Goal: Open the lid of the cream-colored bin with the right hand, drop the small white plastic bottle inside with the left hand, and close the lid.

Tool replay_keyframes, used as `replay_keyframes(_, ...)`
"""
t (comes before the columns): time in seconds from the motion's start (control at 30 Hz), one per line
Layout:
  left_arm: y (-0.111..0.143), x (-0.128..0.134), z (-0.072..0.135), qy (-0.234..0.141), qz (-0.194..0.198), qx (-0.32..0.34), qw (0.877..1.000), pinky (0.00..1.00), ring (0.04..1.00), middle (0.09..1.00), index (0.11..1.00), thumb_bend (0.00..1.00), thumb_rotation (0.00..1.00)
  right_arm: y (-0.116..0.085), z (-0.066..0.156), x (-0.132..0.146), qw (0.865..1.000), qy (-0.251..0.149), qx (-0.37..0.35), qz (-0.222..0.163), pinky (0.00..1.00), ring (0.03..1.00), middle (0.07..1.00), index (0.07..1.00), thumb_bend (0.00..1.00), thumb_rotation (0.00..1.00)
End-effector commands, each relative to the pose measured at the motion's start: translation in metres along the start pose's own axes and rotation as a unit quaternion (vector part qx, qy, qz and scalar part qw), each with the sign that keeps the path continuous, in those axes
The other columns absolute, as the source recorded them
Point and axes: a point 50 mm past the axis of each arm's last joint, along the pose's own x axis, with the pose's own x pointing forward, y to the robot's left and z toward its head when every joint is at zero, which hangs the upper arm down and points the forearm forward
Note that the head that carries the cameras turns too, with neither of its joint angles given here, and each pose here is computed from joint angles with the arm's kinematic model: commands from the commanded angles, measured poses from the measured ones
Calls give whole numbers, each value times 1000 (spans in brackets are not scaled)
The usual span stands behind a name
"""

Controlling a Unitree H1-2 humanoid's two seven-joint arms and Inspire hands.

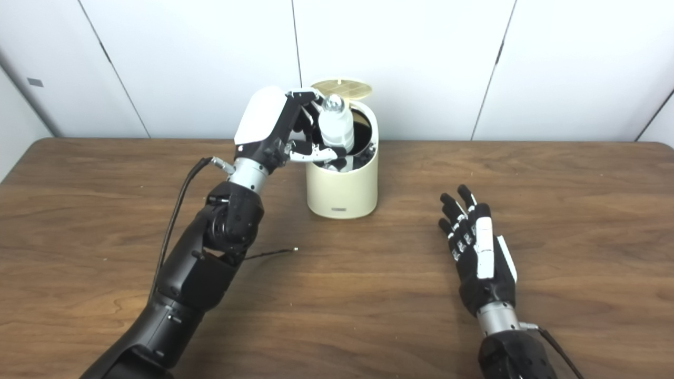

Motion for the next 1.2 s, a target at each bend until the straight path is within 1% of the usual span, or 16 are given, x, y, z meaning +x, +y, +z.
replay_keyframes(0.0, 15, 12, 15, -29, 21, 8, 999, 419, 476, 509, 632, 757, 135, 6, 15, 7, 999, -35, 0, 10, 977, 956, 892, 939, 607, 938)
replay_keyframes(0.03, 15, 12, 16, -28, 20, 7, 999, 417, 479, 517, 635, 803, 162, 6, 15, 7, 999, -35, 1, 10, 981, 957, 891, 935, 605, 939)
replay_keyframes(0.1, 16, 11, 18, -26, 19, 4, 999, 419, 482, 529, 642, 829, 184, 6, 15, 6, 999, -34, 2, 10, 972, 953, 886, 931, 599, 941)
replay_keyframes(0.27, 16, 11, 20, -24, 19, 1, 1000, 416, 477, 535, 665, 828, 189, 6, 15, 6, 999, -34, 6, 11, 975, 951, 879, 930, 582, 941)
replay_keyframes(0.33, 16, 11, 20, -25, 19, -1, 999, 423, 480, 532, 670, 826, 189, 5, 14, 6, 999, -34, 7, 12, 992, 954, 877, 930, 576, 940)
replay_keyframes(0.43, 15, 10, 19, -32, 24, -7, 999, 404, 466, 522, 667, 825, 173, 3, 13, 6, 999, -33, 2, 12, 989, 954, 878, 930, 577, 946)
replay_keyframes(0.5, 16, 10, 19, -37, 32, -13, 999, 357, 428, 501, 639, 806, 120, 2, 12, 6, 999, -32, 1, 8, 998, 958, 877, 929, 583, 944)
replay_keyframes(0.57, 16, 8, 19, -40, 40, -16, 998, 366, 423, 487, 599, 775, 42, 2, 13, 6, 999, -31, 0, 6, 999, 956, 878, 928, 595, 942)
replay_keyframes(0.6, 17, 8, 20, -41, 42, -16, 998, 365, 419, 462, 575, 649, 21, 2, 13, 6, 999, -31, -1, 7, 1000, 956, 878, 929, 597, 942)
replay_keyframes(0.63, 17, 8, 20, -47, 51, -16, 997, 364, 417, 450, 562, 584, 11, 1, 13, 7, 1000, -30, 1, 6, 1000, 957, 879, 930, 598, 943)
replay_keyframes(0.67, 18, 7, 19, -53, 60, -16, 997, 340, 395, 442, 546, 544, 4, 1, 13, 7, 1000, -30, 2, 4, 1000, 956, 876, 928, 600, 939)
replay_keyframes(0.77, 20, 5, 18, -63, 72, -22, 995, 310, 361, 431, 522, 520, 0, 1, 13, 7, 1000, -29, 2, 2, 989, 948, 870, 922, 606, 930)
replay_keyframes(0.8, 21, 4, 18, -62, 74, -27, 995, 316, 366, 454, 519, 507, 0, 1, 13, 7, 1000, -29, 2, 2, 993, 950, 872, 923, 607, 933)
replay_keyframes(0.93, 27, -1, 17, -61, 81, -40, 994, 344, 386, 490, 505, 501, 0, 0, 12, 8, 1000, -28, 1, 1, 987, 950, 874, 923, 609, 934)
replay_keyframes(1.07, 34, -8, 18, -61, 81, -67, 993, 367, 402, 506, 493, 501, 0, -2, 13, 7, 1000, -28, -5, 1, 967, 943, 876, 922, 616, 936)
replay_keyframes(1.17, 41, -14, 19, -61, 83, -76, 992, 378, 413, 511, 485, 501, 0, -4, 13, 6, 1000, -27, -8, 1, 971, 945, 876, 925, 613, 941)
